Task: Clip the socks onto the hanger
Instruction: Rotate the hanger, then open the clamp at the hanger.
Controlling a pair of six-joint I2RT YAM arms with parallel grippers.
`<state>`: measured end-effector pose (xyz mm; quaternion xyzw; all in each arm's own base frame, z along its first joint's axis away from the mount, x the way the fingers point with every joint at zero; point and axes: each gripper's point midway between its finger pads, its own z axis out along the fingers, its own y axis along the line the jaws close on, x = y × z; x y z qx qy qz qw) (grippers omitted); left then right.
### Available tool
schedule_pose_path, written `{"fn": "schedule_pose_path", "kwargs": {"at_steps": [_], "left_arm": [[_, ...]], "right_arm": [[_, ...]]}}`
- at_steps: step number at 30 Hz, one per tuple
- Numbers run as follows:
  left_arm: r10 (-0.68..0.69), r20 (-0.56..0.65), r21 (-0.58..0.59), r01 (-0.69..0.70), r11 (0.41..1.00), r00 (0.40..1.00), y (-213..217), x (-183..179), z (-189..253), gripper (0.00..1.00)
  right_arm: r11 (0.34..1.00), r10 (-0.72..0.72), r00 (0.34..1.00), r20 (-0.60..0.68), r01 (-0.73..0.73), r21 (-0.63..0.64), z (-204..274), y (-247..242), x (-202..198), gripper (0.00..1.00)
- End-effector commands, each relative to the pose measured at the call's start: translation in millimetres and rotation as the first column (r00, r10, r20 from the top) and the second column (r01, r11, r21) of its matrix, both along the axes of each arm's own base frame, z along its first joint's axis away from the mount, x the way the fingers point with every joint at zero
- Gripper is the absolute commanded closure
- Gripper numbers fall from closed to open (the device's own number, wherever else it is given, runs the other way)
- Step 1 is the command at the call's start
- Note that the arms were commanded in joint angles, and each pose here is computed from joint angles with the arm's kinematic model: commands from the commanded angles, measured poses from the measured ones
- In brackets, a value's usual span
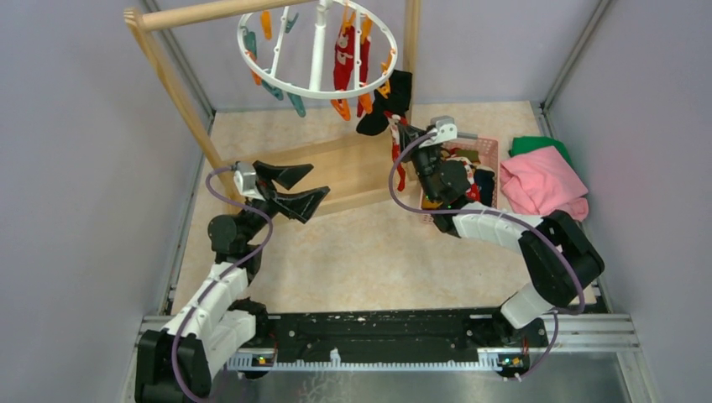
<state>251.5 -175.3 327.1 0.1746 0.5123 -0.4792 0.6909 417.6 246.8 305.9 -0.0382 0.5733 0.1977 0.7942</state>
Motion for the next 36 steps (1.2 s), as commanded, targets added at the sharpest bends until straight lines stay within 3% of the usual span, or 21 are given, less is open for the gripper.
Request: {"fn": "schedule_pose_path", "kwargs": {"at_steps": [1, 7, 11, 19, 27, 32, 36], "left_arm": [[-0.054, 0.110, -0.016, 0.056, 0.998, 0.992, -5, -12, 32, 0.05], [-0.107, 0.097, -0.031, 0.110, 0.993, 0.990, -18, -16, 41, 0.06], [-0.147, 0.028, -0.038, 0.148, 0.988, 0.989, -35, -14, 53, 0.06], [-0.107, -0.073, -0.074, 0.102, 0.992, 0.992, -54, -4, 88, 0.05], [-0.143, -0.263, -0.166, 0.102, 0.981, 0.954, -74, 31, 95, 0.04], [-0.082, -0.312, -0.139, 0.040, 0.989, 0.947, -76, 53, 99, 0.03], [0.004, -0.277, -0.090, -0.030, 0.995, 0.961, -72, 68, 101, 0.02]], "right_arm": [[0.993, 0.110, 0.991, 0.081, -0.113, 0.030, 31, 5, -24, 1.00], [0.988, 0.153, 0.985, 0.075, -0.153, 0.004, 23, 6, -35, 1.00], [0.986, 0.166, 0.984, 0.071, -0.166, 0.004, 21, 4, -37, 1.00], [0.984, 0.175, 0.983, 0.063, -0.177, 0.029, 18, -1, -35, 1.00], [0.977, 0.203, 0.978, 0.053, -0.206, 0.055, 13, 3, -34, 1.00], [0.976, 0.206, 0.978, 0.036, -0.208, 0.062, 10, 2, -29, 1.00], [0.974, 0.211, 0.977, 0.031, -0.213, 0.077, 10, 1, -26, 1.00]]}}
